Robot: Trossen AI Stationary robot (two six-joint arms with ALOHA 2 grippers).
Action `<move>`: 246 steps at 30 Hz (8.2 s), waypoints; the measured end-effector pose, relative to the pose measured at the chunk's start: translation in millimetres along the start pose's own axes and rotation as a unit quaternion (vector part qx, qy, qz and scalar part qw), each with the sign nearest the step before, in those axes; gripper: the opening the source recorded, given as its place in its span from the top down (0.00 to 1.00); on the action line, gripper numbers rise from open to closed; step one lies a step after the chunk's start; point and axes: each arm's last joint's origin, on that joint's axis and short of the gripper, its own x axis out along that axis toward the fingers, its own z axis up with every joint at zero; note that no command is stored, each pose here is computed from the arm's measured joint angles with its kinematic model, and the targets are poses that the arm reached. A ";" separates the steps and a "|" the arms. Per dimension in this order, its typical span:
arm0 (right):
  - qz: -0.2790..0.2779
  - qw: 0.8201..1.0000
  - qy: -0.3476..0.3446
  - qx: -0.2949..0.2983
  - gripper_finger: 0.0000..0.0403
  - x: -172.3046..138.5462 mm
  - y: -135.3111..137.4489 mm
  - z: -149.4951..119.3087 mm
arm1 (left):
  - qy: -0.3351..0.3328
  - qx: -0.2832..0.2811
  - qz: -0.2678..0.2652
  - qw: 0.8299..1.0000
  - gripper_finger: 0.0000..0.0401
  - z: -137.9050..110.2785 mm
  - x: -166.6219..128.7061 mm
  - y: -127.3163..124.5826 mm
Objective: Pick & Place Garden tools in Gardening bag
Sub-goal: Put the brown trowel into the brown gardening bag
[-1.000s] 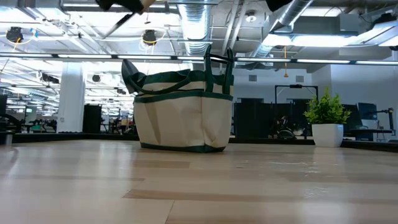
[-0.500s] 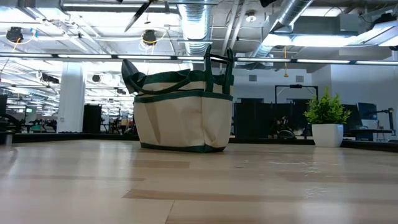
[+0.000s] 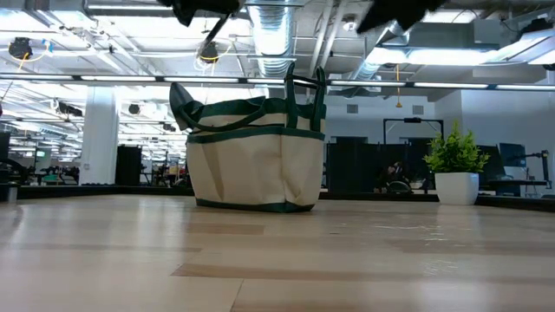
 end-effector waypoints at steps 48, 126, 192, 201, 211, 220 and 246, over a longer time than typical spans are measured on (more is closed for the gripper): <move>0.192 0.980 0.038 0.021 1.00 135.6 5.8 -27.3 | -0.082 -0.014 -0.046 0.995 0.91 13.0 -59.0 -10.9; 0.062 0.968 0.145 -0.198 0.98 132.5 -44.8 -43.3 | -0.057 -0.013 -0.015 0.998 0.90 -0.4 -53.4 -10.2; 0.209 0.968 0.130 -0.042 0.78 17.9 18.5 33.6 | -0.053 -0.021 -0.007 0.998 0.92 -3.1 -49.5 -5.6; 0.264 0.940 0.216 -0.015 0.98 16.6 48.0 -0.6 | -0.054 -0.022 -0.007 0.998 0.92 -2.9 -49.6 -5.6; 0.196 0.954 0.211 0.078 1.00 29.3 73.4 -62.1 | -0.055 -0.022 -0.007 0.998 0.92 -2.8 -49.6 -5.7; 0.173 0.958 0.177 0.146 1.00 39.4 76.5 -99.1 | -0.054 -0.022 -0.007 0.998 0.92 -2.8 -49.6 -5.7; 0.117 0.978 0.049 0.164 1.00 150.9 83.1 -106.6 | -0.057 -0.023 -0.007 0.998 0.91 -2.3 -49.7 -5.6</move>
